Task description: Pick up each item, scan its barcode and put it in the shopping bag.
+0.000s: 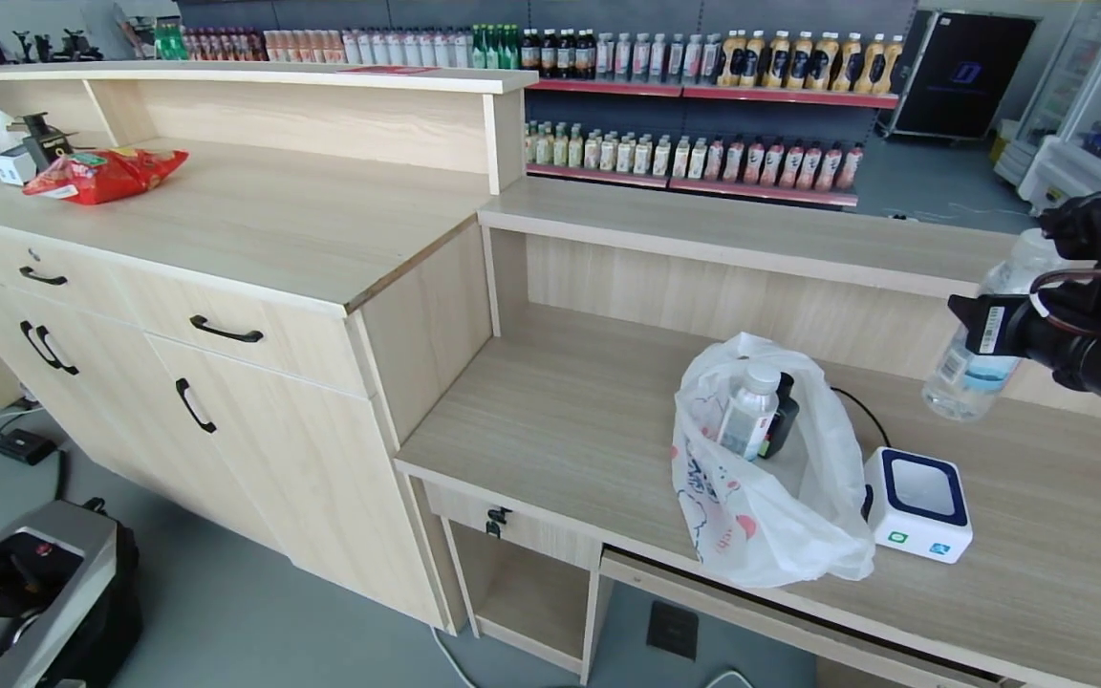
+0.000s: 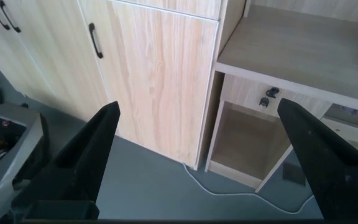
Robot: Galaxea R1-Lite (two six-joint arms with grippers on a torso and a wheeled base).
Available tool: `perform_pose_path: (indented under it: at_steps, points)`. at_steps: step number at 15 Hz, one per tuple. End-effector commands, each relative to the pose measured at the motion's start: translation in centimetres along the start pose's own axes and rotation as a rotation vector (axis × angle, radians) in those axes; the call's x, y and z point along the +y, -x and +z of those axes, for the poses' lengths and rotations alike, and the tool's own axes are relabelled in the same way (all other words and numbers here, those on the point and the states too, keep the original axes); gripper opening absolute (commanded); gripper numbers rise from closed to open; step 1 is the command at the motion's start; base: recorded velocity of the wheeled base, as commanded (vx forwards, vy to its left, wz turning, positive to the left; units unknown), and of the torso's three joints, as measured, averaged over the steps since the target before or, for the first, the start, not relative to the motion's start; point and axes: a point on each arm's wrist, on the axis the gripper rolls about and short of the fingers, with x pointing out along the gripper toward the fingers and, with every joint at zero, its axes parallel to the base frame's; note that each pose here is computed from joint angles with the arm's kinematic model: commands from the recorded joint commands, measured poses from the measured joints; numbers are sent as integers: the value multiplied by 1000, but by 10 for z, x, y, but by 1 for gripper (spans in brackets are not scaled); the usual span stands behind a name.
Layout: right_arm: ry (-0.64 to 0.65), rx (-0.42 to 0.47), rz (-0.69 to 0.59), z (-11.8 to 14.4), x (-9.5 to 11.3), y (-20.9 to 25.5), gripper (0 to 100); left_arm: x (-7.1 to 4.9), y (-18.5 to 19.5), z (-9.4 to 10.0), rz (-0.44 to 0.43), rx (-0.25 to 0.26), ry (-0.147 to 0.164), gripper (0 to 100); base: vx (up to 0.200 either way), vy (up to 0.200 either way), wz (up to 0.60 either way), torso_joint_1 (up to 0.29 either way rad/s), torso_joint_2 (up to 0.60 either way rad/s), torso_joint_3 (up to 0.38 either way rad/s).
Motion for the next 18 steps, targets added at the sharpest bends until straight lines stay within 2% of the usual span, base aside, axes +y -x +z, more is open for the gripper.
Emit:
perform_pose_path:
  at_steps: [1,3,5,8,14,18]
  points:
    - [-9,21,27,-14,8,-10,0,0,0,0,1,0,0,100,0,0,0,0,0,0]
    - [-11,-3,63,-34,19,-24,0,0,0,0,1,0,0,100,0,0,0,0,0,0]
    - [-6,17,88,-60,29,-37,0,0,0,0,1,0,0,100,0,0,0,0,0,0]
    - [-9,8,121,-81,45,-47,0,0,0,0,1,0,0,100,0,0,0,0,0,0]
    - [-10,13,210,-99,60,-54,0,0,0,0,1,0,0,100,0,0,0,0,0,0]
    - [-29,7,251,-99,66,-53,0,0,0,0,1,0,0,100,0,0,0,0,0,0]
